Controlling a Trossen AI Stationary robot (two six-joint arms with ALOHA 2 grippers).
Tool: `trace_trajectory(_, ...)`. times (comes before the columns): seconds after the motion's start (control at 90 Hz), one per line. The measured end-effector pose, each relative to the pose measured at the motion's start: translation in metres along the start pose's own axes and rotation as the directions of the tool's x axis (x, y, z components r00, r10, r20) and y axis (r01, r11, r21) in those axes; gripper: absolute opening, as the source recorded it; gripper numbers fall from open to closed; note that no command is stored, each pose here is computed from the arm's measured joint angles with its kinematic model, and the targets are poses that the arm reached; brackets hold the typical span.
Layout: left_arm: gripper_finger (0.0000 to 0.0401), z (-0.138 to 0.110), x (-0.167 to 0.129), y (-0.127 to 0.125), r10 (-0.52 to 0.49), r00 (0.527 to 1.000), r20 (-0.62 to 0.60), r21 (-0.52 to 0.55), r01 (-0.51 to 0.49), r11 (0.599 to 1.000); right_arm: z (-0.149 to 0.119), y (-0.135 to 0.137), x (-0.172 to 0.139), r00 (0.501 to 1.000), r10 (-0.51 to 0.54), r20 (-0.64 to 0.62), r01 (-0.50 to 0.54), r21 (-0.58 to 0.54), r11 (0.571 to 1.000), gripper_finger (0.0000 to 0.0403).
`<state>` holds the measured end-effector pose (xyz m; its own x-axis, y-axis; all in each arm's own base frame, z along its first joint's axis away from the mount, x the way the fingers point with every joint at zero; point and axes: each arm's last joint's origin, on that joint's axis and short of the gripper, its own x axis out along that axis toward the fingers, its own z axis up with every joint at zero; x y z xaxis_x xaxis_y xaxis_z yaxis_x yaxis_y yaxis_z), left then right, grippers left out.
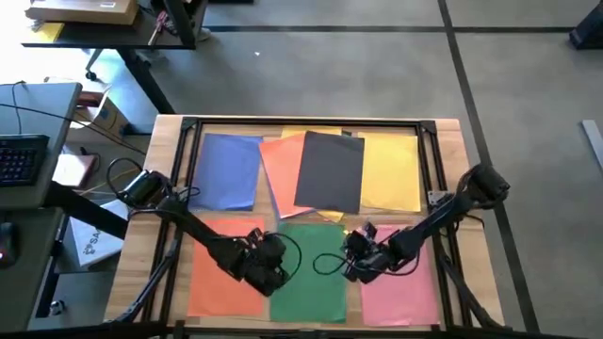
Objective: Organize paper
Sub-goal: Stack the green paper under the black paper on the bottom green paper, then stack the yellow paper under the colored papers on the right yellow paper
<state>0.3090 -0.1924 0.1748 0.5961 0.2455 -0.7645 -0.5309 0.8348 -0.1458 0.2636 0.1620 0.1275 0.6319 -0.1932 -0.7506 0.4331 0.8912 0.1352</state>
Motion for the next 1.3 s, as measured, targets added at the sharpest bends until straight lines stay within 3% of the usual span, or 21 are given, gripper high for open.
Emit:
trace_trajectory(0.222,0.0,-0.02,0.008,-0.014,-0.056,0.998,-0.01,-0.001,0.056,0.998,-0.012,0.004,0.018,0.998,0.032,-0.048,-0.033,-0.028,0.999,0.0)
trace_trajectory(0.544,0.0,-0.045,0.023,-0.023,-0.076,0.996,-0.041,-0.055,0.073,0.996,-0.014,0.007,0.018,0.997,0.051,-0.06,-0.057,-0.1,0.993,0.0)
trace_trajectory(1.067,0.0,-0.041,0.018,-0.021,-0.051,0.998,-0.02,-0.052,0.05,0.997,0.003,0.022,0.007,0.999,0.049,-0.001,-0.048,-0.172,0.984,0.0)
trace_trajectory(1.2,0.0,-0.034,0.009,-0.021,-0.072,0.997,-0.007,-0.045,0.072,0.996,0.015,0.021,-0.008,1.0,0.026,-0.008,-0.028,-0.269,0.963,0.0)
trace_trajectory(1.3,0.0,-0.029,0.001,-0.02,-0.079,0.997,0.017,-0.033,0.08,0.996,0.023,0.008,-0.019,0.998,-0.064,0.0,0.06,-0.381,0.923,0.0002)
